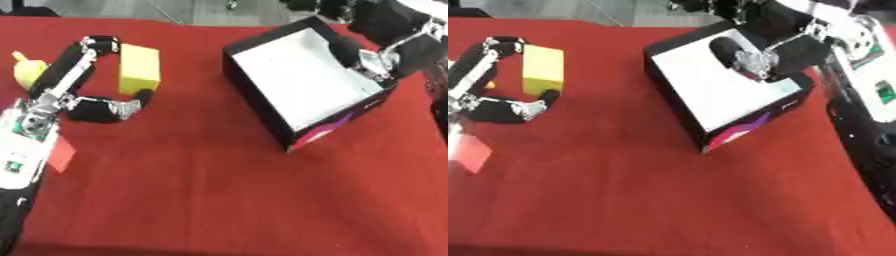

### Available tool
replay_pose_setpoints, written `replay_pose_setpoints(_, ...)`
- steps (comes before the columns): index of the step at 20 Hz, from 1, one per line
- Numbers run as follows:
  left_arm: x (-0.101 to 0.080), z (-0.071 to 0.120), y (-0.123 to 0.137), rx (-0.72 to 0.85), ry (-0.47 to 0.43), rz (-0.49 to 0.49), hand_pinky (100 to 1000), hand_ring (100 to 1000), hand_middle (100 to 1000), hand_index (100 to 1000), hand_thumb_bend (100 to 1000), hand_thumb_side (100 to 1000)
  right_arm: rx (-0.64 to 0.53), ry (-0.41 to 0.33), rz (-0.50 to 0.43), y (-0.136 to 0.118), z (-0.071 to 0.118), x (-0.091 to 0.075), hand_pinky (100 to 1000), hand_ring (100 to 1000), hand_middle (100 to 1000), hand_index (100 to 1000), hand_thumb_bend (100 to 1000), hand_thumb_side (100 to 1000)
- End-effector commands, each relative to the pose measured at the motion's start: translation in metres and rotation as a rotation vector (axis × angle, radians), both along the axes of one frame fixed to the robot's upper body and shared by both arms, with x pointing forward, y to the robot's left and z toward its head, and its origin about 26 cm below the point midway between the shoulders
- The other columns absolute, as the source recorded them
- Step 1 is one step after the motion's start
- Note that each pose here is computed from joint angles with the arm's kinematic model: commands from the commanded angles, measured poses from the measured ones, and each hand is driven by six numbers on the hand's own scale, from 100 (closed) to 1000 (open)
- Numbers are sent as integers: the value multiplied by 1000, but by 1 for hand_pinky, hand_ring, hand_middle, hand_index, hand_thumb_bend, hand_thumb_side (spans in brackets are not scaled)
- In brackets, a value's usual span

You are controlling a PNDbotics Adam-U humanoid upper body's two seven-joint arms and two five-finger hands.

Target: Pick up the objects with one hand, pass them to the other hand, and then place them into the box on the other side of the table.

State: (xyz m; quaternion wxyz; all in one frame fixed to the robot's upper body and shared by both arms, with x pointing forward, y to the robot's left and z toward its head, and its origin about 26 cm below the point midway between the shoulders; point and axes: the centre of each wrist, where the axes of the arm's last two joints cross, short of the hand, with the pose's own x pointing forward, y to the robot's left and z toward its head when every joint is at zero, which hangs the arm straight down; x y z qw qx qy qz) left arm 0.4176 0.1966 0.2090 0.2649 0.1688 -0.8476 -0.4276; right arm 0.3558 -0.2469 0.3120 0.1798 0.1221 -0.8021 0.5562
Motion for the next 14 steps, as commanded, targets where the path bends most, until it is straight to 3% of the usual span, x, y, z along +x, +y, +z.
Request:
replay_pose_setpoints(1,-5,13,-11,-10,-77,-8,828,678,547,588,100,295,-31,-53,2,5,8,1,998,984,1000,1000,100,259)
replay_pose_setpoints(14,-15,12,-52,-40,-222,-1,803,662,538,586,100,249,-73,-89,-44,26,10,20,986,966,1000,1000,100,232)
